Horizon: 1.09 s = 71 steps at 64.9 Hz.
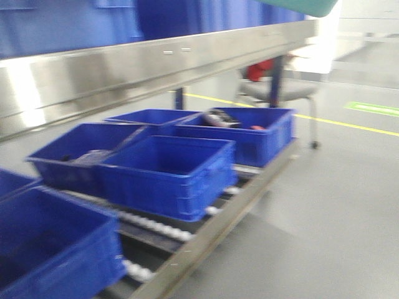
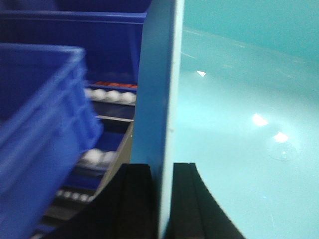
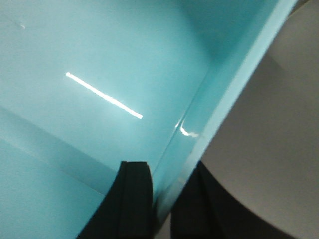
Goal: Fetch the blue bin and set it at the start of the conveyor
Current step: 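Hold the bin with both grippers and pull it back from the shelf, then carry the bin in both grippers while driving toward the red conveyor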
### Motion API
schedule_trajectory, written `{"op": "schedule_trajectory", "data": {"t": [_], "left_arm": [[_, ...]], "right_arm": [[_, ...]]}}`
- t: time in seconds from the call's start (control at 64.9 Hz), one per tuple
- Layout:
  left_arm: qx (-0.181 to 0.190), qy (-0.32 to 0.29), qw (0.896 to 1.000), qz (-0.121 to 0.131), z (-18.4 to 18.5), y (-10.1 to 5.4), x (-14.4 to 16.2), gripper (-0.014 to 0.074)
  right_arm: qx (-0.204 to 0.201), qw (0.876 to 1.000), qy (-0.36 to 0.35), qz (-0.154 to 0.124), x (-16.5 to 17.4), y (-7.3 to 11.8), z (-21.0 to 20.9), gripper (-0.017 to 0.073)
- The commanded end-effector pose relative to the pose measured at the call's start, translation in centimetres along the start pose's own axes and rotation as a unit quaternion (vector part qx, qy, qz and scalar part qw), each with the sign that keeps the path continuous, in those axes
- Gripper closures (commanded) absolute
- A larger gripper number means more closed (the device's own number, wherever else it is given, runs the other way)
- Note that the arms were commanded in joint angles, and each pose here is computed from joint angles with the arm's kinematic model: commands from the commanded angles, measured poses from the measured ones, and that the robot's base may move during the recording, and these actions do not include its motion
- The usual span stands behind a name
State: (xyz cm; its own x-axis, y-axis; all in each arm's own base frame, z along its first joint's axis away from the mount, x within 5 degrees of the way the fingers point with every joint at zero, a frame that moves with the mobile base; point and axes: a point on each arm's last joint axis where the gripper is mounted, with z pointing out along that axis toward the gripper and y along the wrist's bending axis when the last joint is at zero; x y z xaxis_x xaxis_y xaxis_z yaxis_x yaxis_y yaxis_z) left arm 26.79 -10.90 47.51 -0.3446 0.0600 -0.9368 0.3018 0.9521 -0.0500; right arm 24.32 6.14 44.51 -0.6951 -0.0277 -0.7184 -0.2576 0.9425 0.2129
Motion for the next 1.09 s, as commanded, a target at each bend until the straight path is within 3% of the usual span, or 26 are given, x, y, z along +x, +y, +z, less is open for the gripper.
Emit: {"op": "schedule_trajectory", "data": {"t": [0.0, 1.078], "left_arm": [[0.026, -0.049, 0.998, -0.027, -0.98, -0.48, -1.17, 0.0705], [0.026, -0.049, 0.998, -0.027, -0.98, -0.48, -1.17, 0.0705]], "right_arm": [[-0.002, 1.000, -0.018, -0.019, -0.20, 0.19, -0.53, 0.0711], [-0.002, 1.000, -0.018, -0.019, -0.20, 0.19, -0.53, 0.0711]]}}
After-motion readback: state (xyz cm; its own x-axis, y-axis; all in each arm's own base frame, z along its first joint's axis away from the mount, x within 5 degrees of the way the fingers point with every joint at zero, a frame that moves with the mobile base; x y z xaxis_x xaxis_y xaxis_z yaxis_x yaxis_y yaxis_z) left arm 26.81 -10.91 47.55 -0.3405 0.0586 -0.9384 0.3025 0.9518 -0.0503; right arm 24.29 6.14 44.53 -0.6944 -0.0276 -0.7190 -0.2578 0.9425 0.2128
